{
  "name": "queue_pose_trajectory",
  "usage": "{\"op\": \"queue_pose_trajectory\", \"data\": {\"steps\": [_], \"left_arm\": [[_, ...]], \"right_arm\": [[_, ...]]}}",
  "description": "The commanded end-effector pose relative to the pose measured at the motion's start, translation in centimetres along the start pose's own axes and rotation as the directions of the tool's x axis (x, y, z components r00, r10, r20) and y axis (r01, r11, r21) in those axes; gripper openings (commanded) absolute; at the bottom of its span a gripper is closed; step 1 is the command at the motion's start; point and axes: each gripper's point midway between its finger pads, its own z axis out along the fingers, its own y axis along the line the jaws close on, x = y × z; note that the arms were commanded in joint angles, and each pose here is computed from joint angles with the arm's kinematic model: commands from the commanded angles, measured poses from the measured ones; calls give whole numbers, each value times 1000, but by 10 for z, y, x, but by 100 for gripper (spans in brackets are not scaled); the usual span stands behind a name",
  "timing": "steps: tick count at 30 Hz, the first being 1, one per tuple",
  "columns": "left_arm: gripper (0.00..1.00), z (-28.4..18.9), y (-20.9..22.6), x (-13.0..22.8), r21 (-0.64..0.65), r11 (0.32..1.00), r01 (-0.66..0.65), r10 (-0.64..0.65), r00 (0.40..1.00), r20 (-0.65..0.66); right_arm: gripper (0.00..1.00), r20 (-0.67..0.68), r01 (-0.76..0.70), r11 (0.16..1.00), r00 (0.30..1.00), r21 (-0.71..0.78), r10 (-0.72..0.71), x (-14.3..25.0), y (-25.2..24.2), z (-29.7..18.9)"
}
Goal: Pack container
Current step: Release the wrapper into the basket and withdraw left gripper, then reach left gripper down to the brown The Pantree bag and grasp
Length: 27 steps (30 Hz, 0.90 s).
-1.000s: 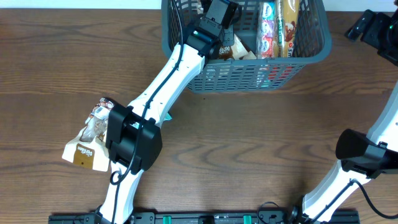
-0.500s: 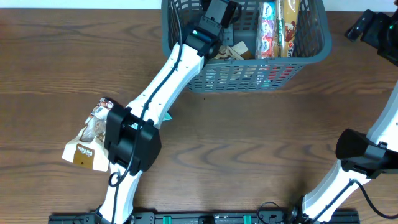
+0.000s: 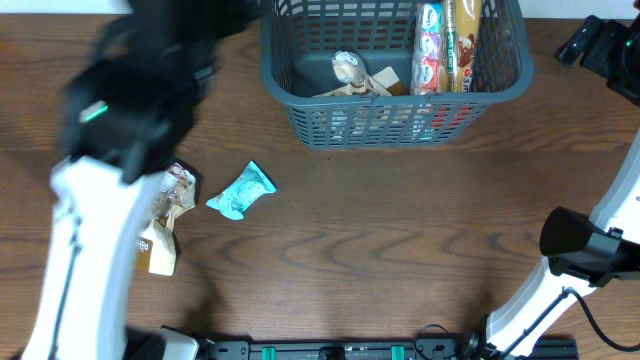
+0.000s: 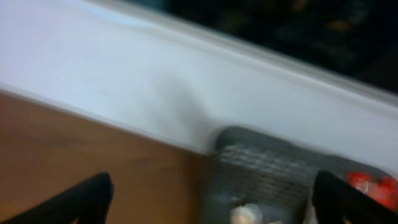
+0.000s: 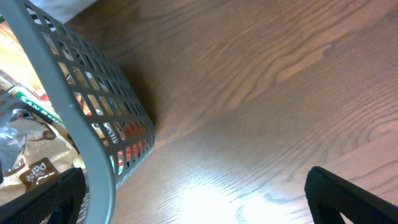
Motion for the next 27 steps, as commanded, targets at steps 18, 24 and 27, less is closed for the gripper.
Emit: {"op": "queue_pose_trajectory", "data": {"steps": [18, 24, 27], "left_arm": [[99, -88, 236, 117, -773, 178, 609, -775, 571, 271], [99, -64, 249, 181, -758, -187, 624, -823, 322, 469], [99, -36, 253, 225, -774, -253, 581, -852, 245, 462]], "right_arm": [[99, 3, 2, 1000, 1000, -3, -2, -1, -1, -1], [99, 4, 2, 1000, 1000, -3, -2, -1, -1, -1], [99, 4, 2, 1000, 1000, -3, -2, -1, -1, -1]]}}
